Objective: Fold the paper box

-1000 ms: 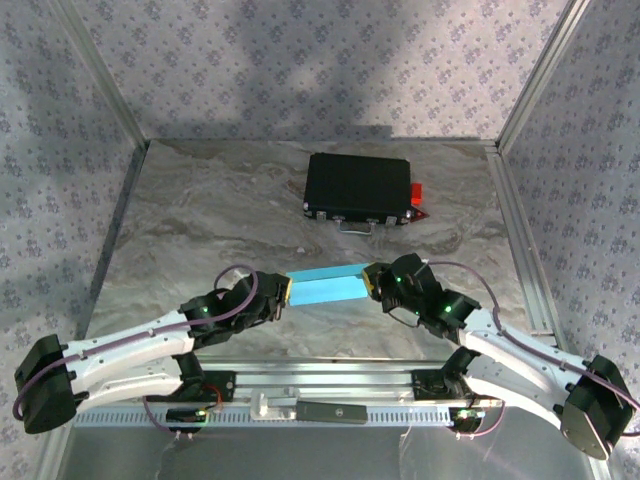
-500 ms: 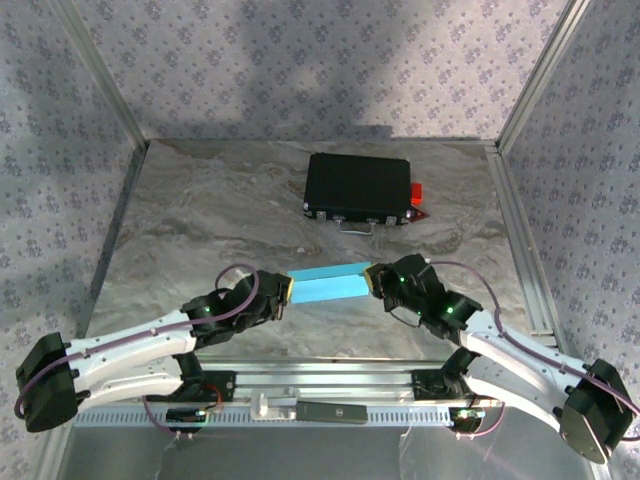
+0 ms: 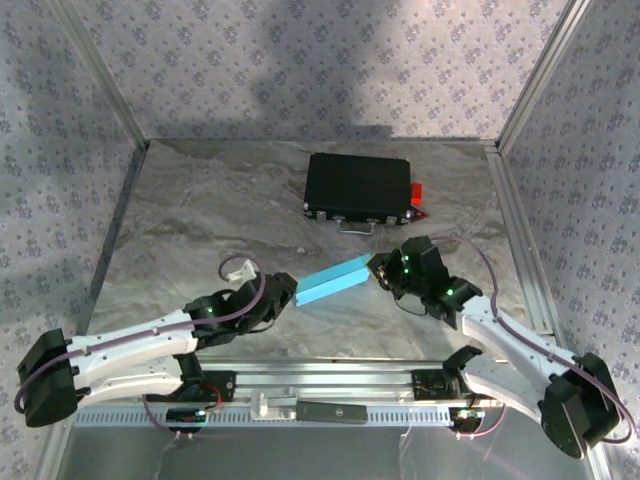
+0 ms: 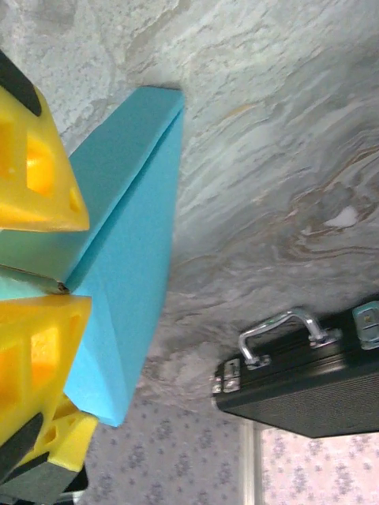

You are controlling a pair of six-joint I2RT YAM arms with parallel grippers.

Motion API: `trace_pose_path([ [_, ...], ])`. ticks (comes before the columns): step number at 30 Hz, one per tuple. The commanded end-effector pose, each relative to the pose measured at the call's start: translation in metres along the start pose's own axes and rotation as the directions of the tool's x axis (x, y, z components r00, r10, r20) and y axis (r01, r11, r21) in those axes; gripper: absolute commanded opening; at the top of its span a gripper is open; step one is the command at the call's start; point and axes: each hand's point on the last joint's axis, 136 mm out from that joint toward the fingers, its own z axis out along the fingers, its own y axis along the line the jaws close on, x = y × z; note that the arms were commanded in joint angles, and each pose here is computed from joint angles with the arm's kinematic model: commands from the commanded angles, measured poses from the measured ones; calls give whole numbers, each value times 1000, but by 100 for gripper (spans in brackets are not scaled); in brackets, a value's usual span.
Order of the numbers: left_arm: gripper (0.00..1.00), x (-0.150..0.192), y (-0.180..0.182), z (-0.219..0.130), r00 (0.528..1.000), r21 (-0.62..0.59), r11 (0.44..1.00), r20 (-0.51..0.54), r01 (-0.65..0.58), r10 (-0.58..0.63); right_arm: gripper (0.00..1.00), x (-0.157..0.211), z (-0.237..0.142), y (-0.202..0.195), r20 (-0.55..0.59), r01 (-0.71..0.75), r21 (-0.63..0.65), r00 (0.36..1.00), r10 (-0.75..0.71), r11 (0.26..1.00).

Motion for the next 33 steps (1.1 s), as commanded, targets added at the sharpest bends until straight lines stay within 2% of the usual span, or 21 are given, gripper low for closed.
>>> trace_pose_path([
  [1,31,23,42,10,991,-115,987,-80,-117,108,17,23,-8,-123,-47,24,355,999,-8,935],
  [3,32,25,42,11,989,-122,983,-82,-134,124,21,22,-9,-135,-27,7,346,1000,3,938],
  [7,37,13,32,7,983,-132,974,-29,-184,182,26,12,-11,-126,7,22,328,1000,-25,945],
  [12,38,1,27,9,983,-141,972,-20,-185,185,26,16,1,-121,-50,8,359,999,10,933],
  [15,40,-11,22,3,978,-133,969,-5,-209,210,30,11,-1,-115,-56,56,394,998,-37,918],
  [16,42,-15,18,0,973,-131,964,-2,-231,233,36,7,-3,-109,-48,88,387,996,-75,918],
  [17,46,-21,15,-3,965,-137,956,-5,-259,261,49,0,-7,-102,-31,133,381,991,-132,915],
  [18,51,-26,11,-6,956,-138,947,-10,-291,292,67,-9,-12,-96,-1,168,388,983,-182,906],
  [19,58,-32,7,-8,941,-135,931,-24,-338,338,97,-19,-19,-89,16,237,406,964,-266,882],
  [21,68,-43,-9,-15,892,-98,887,-31,-451,450,99,-38,-38,-74,17,365,476,906,-424,800],
  [22,99,-50,-15,-20,850,-91,846,-15,-526,527,99,-49,-52,-70,11,413,546,867,-499,729],
  [25,100,-84,-16,-43,766,-190,762,69,-619,639,99,-79,-88,-46,20,482,682,739,-673,550],
  [27,100,-105,-20,-56,731,-234,734,119,-637,672,99,-94,-106,-28,55,484,724,670,-741,491],
  [30,100,-145,-19,-77,702,-375,713,195,-592,685,99,-117,-123,-11,151,443,752,606,-781,489],
  [33,100,-188,-5,-100,692,-565,676,237,-472,682,99,-134,-115,-2,192,500,678,587,-786,539],
])
